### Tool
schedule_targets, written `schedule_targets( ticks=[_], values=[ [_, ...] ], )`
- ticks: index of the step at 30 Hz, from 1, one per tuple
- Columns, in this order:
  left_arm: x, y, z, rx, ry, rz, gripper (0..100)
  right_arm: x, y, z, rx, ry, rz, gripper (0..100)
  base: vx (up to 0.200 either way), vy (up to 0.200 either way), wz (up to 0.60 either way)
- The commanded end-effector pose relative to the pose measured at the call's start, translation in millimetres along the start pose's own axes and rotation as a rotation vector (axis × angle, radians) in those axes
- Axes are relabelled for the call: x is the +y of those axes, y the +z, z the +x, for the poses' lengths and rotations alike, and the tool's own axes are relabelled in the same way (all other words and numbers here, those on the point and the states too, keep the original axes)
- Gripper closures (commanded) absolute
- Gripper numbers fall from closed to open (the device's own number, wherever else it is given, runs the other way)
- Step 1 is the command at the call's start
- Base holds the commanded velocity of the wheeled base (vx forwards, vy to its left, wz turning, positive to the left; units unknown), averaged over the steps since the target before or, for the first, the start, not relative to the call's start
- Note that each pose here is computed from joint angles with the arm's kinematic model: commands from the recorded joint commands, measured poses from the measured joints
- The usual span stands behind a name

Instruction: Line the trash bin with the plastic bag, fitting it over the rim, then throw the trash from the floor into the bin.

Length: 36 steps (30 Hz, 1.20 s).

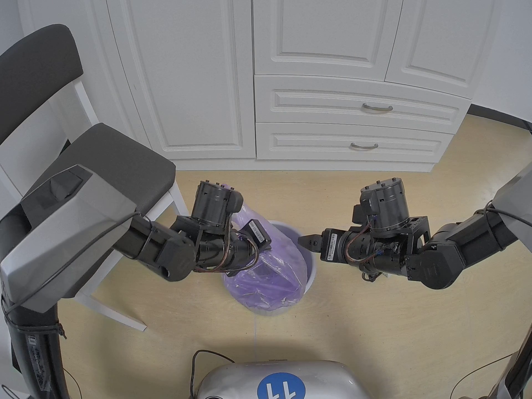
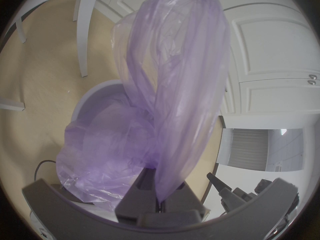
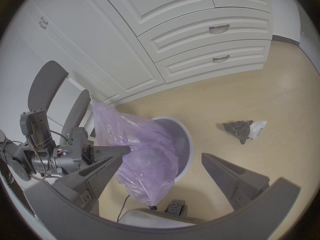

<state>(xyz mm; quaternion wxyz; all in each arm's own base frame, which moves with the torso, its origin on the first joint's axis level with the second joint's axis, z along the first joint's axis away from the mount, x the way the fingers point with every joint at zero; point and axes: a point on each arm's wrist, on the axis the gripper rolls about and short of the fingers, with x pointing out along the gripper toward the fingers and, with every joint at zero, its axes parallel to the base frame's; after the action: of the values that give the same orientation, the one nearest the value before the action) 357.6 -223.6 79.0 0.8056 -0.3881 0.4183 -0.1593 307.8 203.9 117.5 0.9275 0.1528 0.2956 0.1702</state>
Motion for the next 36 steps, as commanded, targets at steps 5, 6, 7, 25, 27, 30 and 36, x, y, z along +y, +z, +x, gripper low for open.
schedule_targets(
  ticks=[5, 6, 7, 25, 27, 30, 36],
  values=[
    [0.5, 13.6, 56.9, 0.092, 0.144, -0.033, 100, -10.6, 1.5, 15.1, -0.002, -0.04, 0.014, 0, 0.0, 0.0, 0.0],
    [-0.7, 13.5, 56.9, 0.092, 0.142, -0.032, 100, -10.7, 1.3, 16.5, -0.002, -0.04, 0.015, 0, 0.0, 0.0, 0.0],
    [-0.7, 13.5, 56.9, 0.092, 0.142, -0.032, 100, -10.8, 0.9, 16.9, -0.001, -0.041, 0.015, 0, 0.0, 0.0, 0.0],
    [1.3, 0.5, 77.4, -0.022, 0.24, 0.086, 100, -10.3, -14.1, 29.9, 0.034, -0.062, 0.0, 0, 0.0, 0.0, 0.0],
    [-4.1, 2.5, 71.5, -0.028, 0.229, 0.087, 100, -7.4, -17.2, 29.0, 0.042, -0.056, -0.007, 0, 0.0, 0.0, 0.0],
    [-7.8, 2.4, 68.1, -0.031, 0.224, 0.089, 100, -5.6, -21.1, 28.4, 0.052, -0.052, -0.018, 0, 0.0, 0.0, 0.0],
    [-9.3, -1.6, 64.9, -0.024, 0.226, 0.097, 100, -6.0, -25.4, 28.1, 0.064, -0.053, -0.032, 0, 0.0, 0.0, 0.0]
  ],
)
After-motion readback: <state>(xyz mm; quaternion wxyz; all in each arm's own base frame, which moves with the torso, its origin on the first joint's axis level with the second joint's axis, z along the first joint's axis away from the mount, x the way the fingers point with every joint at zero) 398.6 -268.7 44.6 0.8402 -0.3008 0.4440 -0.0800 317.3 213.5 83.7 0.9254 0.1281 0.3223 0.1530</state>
